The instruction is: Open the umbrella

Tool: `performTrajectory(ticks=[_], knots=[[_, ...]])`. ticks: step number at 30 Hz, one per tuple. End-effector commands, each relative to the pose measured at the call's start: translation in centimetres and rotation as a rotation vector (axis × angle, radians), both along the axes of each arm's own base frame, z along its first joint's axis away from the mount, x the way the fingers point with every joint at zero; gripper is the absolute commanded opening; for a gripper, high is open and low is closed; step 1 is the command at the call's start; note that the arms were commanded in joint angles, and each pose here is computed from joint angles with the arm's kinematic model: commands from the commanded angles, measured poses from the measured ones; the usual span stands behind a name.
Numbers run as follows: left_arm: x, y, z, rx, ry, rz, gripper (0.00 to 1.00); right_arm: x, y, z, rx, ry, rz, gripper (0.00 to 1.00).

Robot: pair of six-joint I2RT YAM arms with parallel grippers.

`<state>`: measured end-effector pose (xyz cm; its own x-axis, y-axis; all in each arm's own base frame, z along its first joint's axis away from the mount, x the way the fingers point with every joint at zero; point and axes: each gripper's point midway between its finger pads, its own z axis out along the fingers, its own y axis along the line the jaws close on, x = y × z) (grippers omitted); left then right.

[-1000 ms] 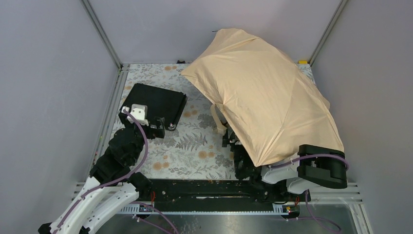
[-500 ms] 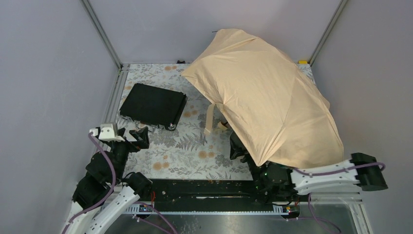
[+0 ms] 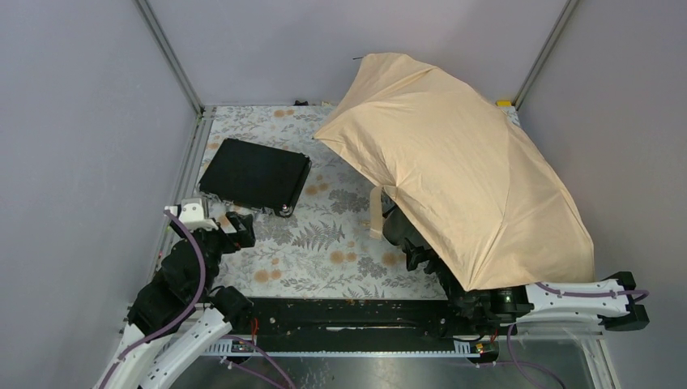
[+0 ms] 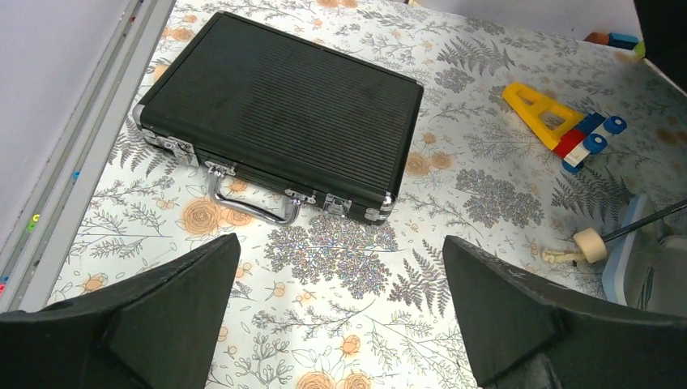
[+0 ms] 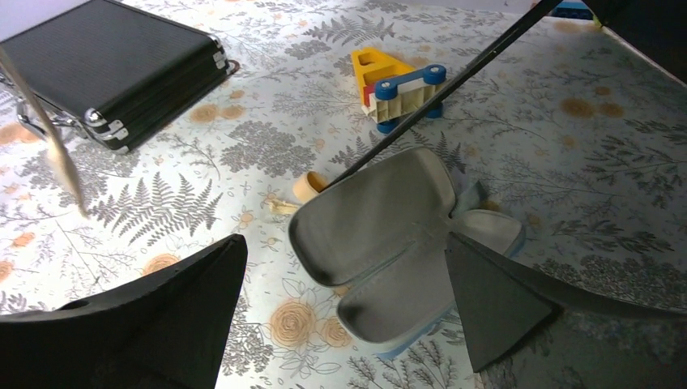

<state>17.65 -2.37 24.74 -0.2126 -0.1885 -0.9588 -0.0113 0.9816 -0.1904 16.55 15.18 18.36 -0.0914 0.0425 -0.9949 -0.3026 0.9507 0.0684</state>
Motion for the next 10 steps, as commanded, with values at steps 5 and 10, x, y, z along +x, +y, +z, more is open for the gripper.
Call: performTrajectory(ticks=[5,10], knots=[[-0.49,0.45,1.51,-0.041,-0.052,0.005,0.99,0.43,-1.80,1.20,0.010,-0.010,-0.071,1.00],[-0.66,0.66,1.65,-0.040,-0.059,0.007,0.99,0.46,-1.86,1.20,0.009,-0.011,-0.077,1.00]])
